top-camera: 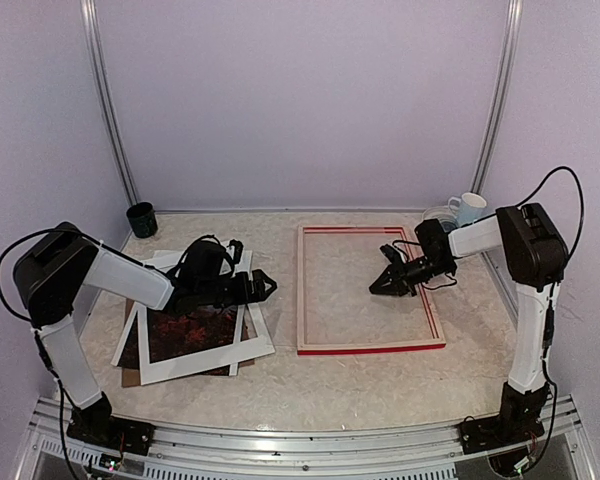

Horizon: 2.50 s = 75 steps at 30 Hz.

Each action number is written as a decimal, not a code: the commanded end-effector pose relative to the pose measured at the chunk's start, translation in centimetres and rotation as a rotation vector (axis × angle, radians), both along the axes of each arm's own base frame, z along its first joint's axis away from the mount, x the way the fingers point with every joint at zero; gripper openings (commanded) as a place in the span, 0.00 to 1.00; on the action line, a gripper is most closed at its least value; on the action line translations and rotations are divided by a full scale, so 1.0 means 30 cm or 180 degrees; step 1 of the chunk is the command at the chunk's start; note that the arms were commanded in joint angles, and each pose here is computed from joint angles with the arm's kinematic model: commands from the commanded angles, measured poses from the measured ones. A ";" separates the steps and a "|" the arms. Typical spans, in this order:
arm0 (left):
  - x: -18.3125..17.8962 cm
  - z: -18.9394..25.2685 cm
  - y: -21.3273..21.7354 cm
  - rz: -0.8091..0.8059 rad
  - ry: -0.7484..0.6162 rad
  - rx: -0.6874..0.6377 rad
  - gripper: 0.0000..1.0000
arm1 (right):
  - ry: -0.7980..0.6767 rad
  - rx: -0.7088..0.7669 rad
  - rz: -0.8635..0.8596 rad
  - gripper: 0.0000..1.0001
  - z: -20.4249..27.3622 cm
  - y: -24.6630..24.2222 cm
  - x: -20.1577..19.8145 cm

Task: Put the photo into the frame
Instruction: Place the glass panel at the frame body.

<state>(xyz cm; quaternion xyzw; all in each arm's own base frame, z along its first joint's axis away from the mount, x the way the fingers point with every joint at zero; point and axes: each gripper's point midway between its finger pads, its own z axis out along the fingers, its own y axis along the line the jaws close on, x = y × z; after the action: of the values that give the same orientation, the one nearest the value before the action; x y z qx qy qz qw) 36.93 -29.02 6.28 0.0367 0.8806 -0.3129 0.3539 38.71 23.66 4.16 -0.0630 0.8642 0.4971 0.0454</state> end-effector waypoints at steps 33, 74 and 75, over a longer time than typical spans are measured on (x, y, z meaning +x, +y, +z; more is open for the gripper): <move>-0.001 0.020 -0.013 -0.0065 0.0014 -0.0241 0.99 | -0.0259 -0.0444 0.0021 0.09 -0.015 -0.105 0.046; -0.008 0.018 -0.014 -0.0113 0.0110 -0.0472 0.99 | -0.0233 -0.0971 0.0021 0.14 0.038 -0.203 0.043; -0.008 0.016 -0.013 -0.0112 0.0117 -0.0474 0.99 | -0.0239 -0.0974 0.0012 0.14 0.041 -0.207 0.046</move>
<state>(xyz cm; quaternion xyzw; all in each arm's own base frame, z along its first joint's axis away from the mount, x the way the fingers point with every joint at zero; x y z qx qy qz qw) 36.57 -29.59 7.01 0.0214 0.8632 -0.3775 0.3346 39.64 18.89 4.90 -0.0901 0.9193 0.3789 0.0567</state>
